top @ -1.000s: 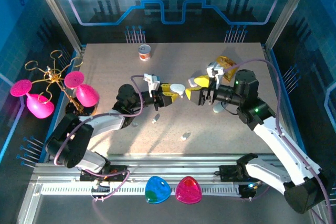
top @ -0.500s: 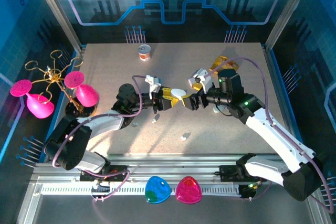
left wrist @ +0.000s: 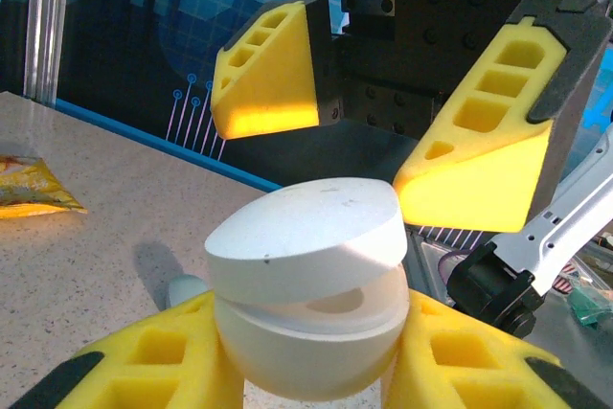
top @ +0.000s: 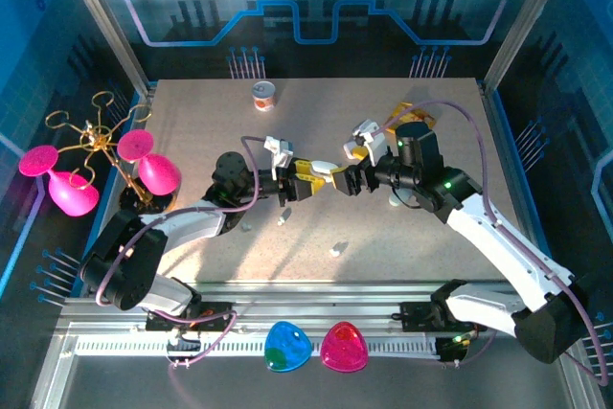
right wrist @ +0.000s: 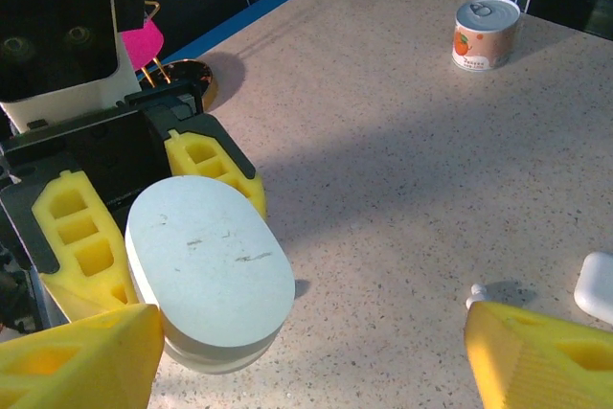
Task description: Insert wireless bluetooth earbuds into charging case
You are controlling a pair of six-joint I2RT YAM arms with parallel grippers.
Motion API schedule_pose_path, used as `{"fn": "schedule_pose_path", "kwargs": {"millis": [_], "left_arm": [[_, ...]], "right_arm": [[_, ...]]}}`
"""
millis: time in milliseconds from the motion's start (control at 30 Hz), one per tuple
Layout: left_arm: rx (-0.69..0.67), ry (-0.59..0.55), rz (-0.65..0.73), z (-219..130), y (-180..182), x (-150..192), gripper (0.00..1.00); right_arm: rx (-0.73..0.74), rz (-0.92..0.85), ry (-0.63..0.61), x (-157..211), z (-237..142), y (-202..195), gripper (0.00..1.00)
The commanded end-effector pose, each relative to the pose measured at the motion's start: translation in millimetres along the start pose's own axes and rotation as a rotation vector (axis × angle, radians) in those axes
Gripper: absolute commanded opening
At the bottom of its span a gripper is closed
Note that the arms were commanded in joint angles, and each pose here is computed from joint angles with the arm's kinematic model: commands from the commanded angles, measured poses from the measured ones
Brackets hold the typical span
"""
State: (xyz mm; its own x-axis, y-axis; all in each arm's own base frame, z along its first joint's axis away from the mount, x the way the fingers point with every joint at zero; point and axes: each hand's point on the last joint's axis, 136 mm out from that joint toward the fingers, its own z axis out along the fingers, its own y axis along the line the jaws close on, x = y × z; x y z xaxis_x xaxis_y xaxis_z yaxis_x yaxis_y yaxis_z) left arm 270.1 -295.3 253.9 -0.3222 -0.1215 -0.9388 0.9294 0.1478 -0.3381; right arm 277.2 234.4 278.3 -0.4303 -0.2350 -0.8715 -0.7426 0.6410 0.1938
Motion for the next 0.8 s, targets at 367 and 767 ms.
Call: {"fn": "schedule_pose_path", "kwargs": {"millis": [367, 767], "left_arm": [[0.131, -0.016, 0.117, -2.4, -28.4, 0.4, 0.25], [0.008, -0.061, 0.204, -9.1, -11.3, -3.0, 0.26]], "right_arm": [[0.059, 0.031, -0.074, -21.2, -12.6, -13.4, 0.81], [-0.081, 0.102, -0.300, -41.1, -55.1, 8.7, 0.84]]}}
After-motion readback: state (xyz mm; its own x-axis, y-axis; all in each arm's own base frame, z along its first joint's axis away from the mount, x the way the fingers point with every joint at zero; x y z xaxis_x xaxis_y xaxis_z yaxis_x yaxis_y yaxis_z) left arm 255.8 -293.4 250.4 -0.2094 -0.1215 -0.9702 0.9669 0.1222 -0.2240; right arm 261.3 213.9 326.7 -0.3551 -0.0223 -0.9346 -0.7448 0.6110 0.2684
